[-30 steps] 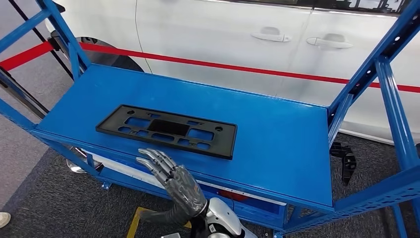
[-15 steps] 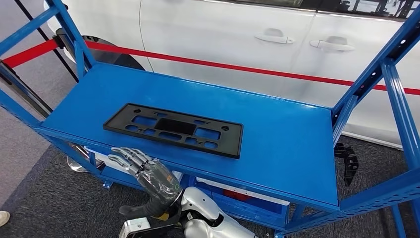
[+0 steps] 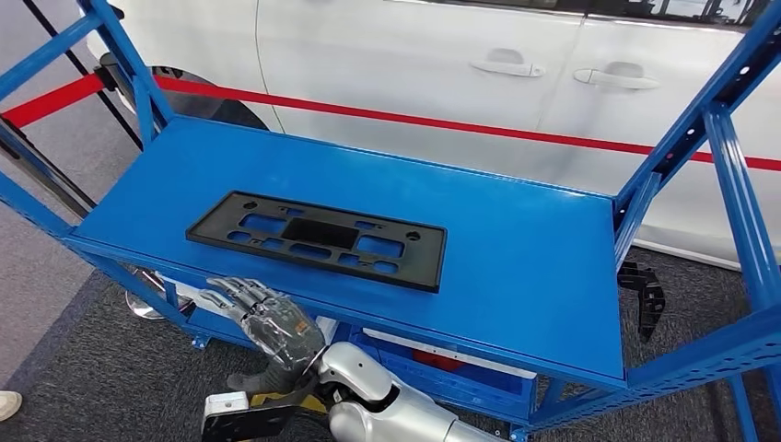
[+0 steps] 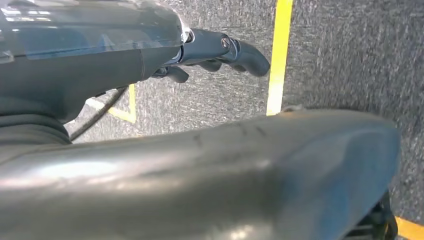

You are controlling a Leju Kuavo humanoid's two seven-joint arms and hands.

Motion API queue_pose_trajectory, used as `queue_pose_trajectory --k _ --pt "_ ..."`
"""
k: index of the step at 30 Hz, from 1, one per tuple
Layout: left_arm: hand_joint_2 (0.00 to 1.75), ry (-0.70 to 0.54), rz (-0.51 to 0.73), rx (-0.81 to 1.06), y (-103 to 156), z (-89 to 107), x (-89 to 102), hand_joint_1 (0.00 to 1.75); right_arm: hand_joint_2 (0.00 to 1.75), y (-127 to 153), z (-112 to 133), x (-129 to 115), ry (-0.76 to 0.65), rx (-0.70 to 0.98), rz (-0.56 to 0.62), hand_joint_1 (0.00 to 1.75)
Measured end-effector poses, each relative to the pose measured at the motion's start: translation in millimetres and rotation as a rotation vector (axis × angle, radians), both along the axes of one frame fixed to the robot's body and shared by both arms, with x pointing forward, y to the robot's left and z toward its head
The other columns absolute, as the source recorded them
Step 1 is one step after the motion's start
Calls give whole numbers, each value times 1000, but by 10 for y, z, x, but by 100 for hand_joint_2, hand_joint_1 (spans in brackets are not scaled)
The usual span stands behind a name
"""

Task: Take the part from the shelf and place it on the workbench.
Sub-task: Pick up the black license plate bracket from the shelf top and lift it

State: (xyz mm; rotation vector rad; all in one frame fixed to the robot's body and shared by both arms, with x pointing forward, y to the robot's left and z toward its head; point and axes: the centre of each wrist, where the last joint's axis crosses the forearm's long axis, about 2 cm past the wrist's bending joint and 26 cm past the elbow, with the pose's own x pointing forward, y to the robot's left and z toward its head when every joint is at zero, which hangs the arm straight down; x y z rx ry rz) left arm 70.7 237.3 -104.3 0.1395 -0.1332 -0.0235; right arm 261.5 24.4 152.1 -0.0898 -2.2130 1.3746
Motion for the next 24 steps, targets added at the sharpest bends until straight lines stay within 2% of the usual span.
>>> queue_pose_trajectory --k 8,24 --pt "0 7 -25 -4 -4 2 9 0 175 63 5 45 -100 -102 -67 0" --pt "0 2 -89 -32 -127 22 52 0 175 53 314 385 -242 -177 -208 0"
